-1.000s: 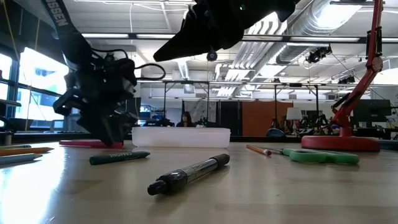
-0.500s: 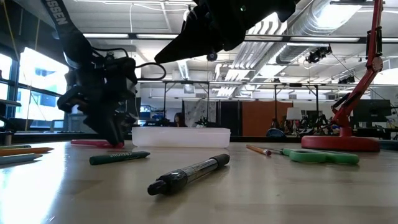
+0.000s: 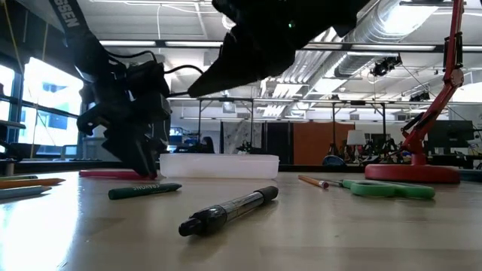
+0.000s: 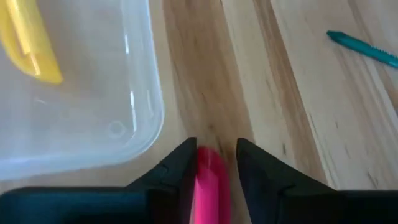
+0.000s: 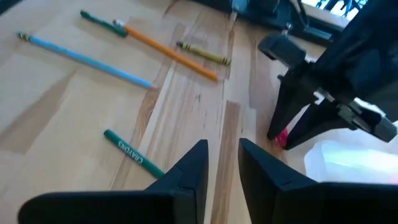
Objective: Pick & place school supplies into a supply box
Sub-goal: Put the pink pen into the orange supply box, then open the orange supply box, then put the pink pen into the orange supply box
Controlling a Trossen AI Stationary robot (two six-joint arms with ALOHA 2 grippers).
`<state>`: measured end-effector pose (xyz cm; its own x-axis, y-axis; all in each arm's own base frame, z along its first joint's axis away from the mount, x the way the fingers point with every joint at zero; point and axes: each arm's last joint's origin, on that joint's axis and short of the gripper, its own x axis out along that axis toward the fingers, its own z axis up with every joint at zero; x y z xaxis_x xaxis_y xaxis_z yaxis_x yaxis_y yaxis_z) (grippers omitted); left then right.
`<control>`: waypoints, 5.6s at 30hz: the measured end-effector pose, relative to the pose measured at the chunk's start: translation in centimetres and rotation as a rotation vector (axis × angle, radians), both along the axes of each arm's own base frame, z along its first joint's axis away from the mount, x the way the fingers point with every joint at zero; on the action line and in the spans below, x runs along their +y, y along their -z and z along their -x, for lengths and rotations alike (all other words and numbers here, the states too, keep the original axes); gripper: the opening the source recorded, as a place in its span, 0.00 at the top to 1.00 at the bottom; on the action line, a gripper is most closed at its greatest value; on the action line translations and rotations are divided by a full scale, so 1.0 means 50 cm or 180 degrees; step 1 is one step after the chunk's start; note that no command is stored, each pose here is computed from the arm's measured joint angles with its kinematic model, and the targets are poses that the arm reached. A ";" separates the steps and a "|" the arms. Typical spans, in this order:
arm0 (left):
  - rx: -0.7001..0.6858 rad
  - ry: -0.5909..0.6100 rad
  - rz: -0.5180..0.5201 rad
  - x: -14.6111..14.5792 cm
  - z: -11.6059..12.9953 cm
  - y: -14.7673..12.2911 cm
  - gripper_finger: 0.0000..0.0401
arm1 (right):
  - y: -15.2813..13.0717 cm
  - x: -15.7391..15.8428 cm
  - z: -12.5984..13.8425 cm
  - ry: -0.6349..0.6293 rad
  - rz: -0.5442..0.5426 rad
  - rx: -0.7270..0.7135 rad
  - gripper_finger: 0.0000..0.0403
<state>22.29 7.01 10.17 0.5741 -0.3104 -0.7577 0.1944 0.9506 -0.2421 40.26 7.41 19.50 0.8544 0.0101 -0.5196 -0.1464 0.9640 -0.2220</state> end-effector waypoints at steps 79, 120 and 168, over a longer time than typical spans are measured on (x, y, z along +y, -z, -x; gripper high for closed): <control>-0.1451 -0.0813 -0.0443 -0.065 0.162 -0.578 0.86 | 0.071 -0.022 -0.232 0.1378 -0.0542 -0.0409 0.60; -0.1397 -0.0940 -0.0392 -0.064 0.163 -0.576 0.89 | 0.024 0.059 -0.026 0.1338 0.0116 0.1406 0.67; -0.1338 -0.1250 -0.0466 -0.059 0.163 -0.575 0.88 | -0.116 -0.370 -0.078 0.1736 0.0998 0.1290 1.00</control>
